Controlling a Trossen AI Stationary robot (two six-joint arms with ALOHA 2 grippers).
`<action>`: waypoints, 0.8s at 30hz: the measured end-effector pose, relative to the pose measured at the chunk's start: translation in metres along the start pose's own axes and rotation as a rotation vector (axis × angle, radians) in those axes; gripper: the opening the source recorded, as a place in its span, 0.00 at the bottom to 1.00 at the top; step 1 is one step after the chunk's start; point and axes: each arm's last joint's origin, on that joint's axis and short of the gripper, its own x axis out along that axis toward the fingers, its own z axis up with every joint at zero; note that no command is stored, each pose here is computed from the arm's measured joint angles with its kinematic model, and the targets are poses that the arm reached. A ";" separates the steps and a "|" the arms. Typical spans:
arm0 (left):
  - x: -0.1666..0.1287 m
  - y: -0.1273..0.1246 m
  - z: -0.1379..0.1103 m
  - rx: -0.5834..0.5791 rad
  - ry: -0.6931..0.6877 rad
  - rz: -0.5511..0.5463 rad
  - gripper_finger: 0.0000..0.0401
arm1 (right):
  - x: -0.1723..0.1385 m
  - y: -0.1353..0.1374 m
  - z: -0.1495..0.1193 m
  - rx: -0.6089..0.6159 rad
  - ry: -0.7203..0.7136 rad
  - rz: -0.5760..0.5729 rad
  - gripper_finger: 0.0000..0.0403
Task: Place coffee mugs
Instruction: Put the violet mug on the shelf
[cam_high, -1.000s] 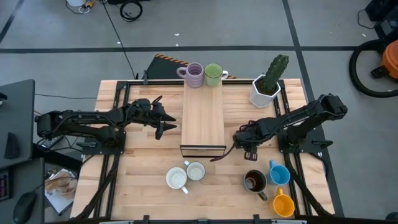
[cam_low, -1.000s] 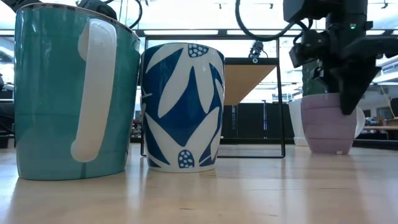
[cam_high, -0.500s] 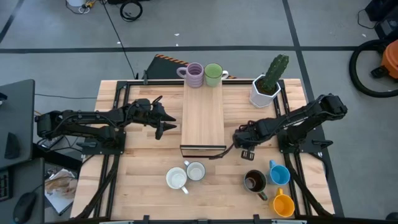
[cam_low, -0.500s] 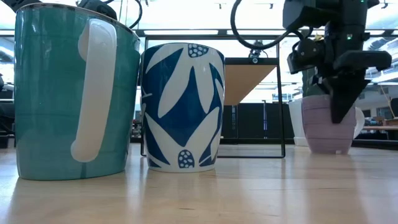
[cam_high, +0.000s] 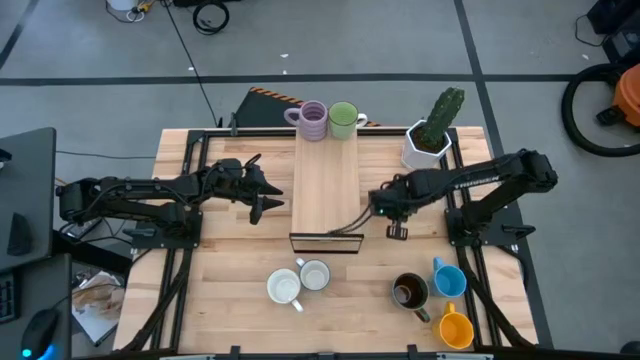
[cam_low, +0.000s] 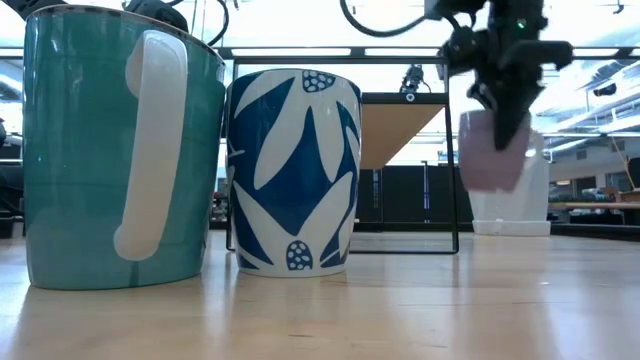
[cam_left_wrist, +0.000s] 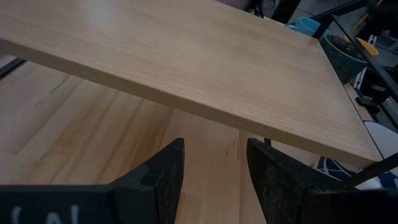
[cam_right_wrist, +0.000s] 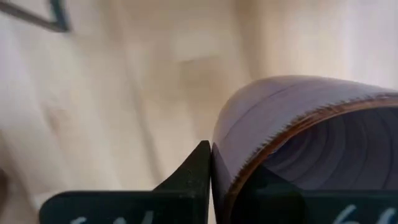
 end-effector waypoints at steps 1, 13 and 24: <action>0.000 0.000 0.000 0.000 0.000 0.000 0.45 | -0.007 -0.004 0.003 -0.005 -0.007 -0.023 0.09; 0.000 0.002 -0.003 0.036 0.029 0.033 0.45 | -0.077 -0.049 0.040 0.018 -0.200 -0.027 0.08; -0.030 0.002 0.009 0.205 -0.065 0.162 0.45 | -0.092 -0.061 0.107 -0.035 -0.218 -0.002 0.08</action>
